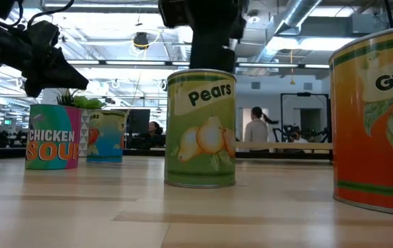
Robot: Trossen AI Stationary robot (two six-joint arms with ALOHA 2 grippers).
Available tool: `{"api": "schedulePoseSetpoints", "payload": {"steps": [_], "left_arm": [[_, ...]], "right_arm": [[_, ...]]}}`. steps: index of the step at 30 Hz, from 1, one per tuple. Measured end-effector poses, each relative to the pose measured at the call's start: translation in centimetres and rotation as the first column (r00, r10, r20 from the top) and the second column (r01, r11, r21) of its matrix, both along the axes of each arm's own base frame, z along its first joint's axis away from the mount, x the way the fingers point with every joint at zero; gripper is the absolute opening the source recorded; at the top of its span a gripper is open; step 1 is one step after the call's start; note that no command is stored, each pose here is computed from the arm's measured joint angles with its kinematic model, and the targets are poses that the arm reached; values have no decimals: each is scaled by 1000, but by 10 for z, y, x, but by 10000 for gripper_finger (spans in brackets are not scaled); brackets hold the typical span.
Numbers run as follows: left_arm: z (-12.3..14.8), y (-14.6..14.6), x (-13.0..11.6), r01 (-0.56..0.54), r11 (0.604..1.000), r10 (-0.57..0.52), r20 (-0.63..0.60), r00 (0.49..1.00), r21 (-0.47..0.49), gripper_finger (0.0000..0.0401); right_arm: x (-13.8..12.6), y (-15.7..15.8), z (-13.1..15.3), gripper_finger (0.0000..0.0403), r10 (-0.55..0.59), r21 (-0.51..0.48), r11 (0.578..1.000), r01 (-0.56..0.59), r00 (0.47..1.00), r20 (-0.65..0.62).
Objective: Pick and place cans onto a shelf
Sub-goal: Put the canned pears on the shelf
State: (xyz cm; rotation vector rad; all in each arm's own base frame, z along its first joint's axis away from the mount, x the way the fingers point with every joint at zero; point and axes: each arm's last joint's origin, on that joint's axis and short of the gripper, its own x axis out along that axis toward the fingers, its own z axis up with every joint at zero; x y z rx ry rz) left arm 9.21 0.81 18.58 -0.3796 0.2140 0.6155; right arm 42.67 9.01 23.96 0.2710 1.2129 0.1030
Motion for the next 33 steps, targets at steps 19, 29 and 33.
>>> {"api": "schedulePoseSetpoints", "payload": {"steps": [19,29,33], "left_arm": [[-1,0,0,7,1000,-7,-15,1000,-2,52],[-1,0,0,5,1000,-5,-15,1000,-1,52],[-1,0,0,4,1000,-4,-17,1000,0,52]], "right_arm": [[5,-2,-17,215,47,-10,999,-48,998,-40],[3,-18,-18,41,21,12,1000,-20,996,-91],[3,-28,-13,13,-2,1,1000,2,994,-105]]}}
